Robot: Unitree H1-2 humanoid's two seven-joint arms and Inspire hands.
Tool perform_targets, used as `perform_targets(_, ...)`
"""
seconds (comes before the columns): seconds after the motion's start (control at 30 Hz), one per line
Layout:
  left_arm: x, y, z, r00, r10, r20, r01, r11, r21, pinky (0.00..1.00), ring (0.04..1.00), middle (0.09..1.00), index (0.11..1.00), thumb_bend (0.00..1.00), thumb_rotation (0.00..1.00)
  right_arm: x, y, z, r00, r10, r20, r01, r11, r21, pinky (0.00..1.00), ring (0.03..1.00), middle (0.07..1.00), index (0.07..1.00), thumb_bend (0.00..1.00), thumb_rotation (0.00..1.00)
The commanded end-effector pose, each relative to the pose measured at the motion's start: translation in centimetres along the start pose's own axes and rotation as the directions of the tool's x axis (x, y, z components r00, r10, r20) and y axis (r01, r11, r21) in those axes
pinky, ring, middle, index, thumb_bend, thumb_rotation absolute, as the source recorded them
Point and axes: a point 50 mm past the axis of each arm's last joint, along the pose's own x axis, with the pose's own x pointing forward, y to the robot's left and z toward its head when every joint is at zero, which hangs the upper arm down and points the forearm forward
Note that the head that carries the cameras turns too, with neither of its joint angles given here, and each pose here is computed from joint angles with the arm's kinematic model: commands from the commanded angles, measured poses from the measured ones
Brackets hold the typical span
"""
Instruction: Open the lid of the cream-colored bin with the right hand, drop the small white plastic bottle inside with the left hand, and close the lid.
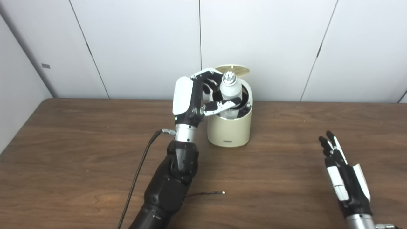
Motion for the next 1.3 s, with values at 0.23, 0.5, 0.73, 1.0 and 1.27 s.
perform_targets(0.23, 2.82, 0.30, 1.65, 0.992, 0.056, 0.116, -0.055, 0.998, -0.010, 0.35, 0.425, 0.512, 0.498, 0.47, 0.00, -2.85, 3.23, -2.57, 0.992, 0.026, -0.126, -0.014, 0.996, 0.093, 0.95, 0.956, 0.935, 0.960, 0.56, 1.00)
perform_targets(0.5, 2.71, 0.31, 1.59, 0.992, 0.050, 0.112, -0.049, 0.999, -0.005, 0.36, 0.429, 0.504, 0.493, 0.48, 0.00, -2.83, 3.04, -2.56, 0.991, 0.025, -0.130, -0.015, 0.997, 0.081, 0.97, 0.955, 0.930, 0.964, 0.57, 1.00)
perform_targets(0.73, 2.60, 0.48, 1.47, 0.995, 0.039, 0.095, -0.041, 0.999, 0.025, 0.37, 0.420, 0.509, 0.512, 0.48, 0.00, -2.79, 2.97, -2.52, 0.992, 0.023, -0.127, -0.014, 0.998, 0.068, 0.99, 0.951, 0.919, 0.964, 0.58, 1.00)
perform_targets(1.0, 2.53, 0.52, 1.54, 0.999, 0.006, 0.052, -0.008, 0.999, 0.037, 0.55, 0.570, 0.501, 0.493, 0.52, 0.00, -2.72, 2.94, -2.57, 0.992, 0.023, -0.126, -0.012, 0.997, 0.082, 0.99, 0.947, 0.914, 0.967, 0.59, 1.00)
perform_targets(1.27, 2.67, 0.54, 2.35, 0.999, 0.000, 0.032, -0.001, 1.000, 0.025, 0.55, 0.624, 0.658, 0.570, 0.73, 0.02, -2.81, 2.94, -2.56, 0.993, 0.023, -0.118, -0.012, 0.995, 0.096, 0.95, 0.932, 0.905, 0.949, 0.58, 1.00)
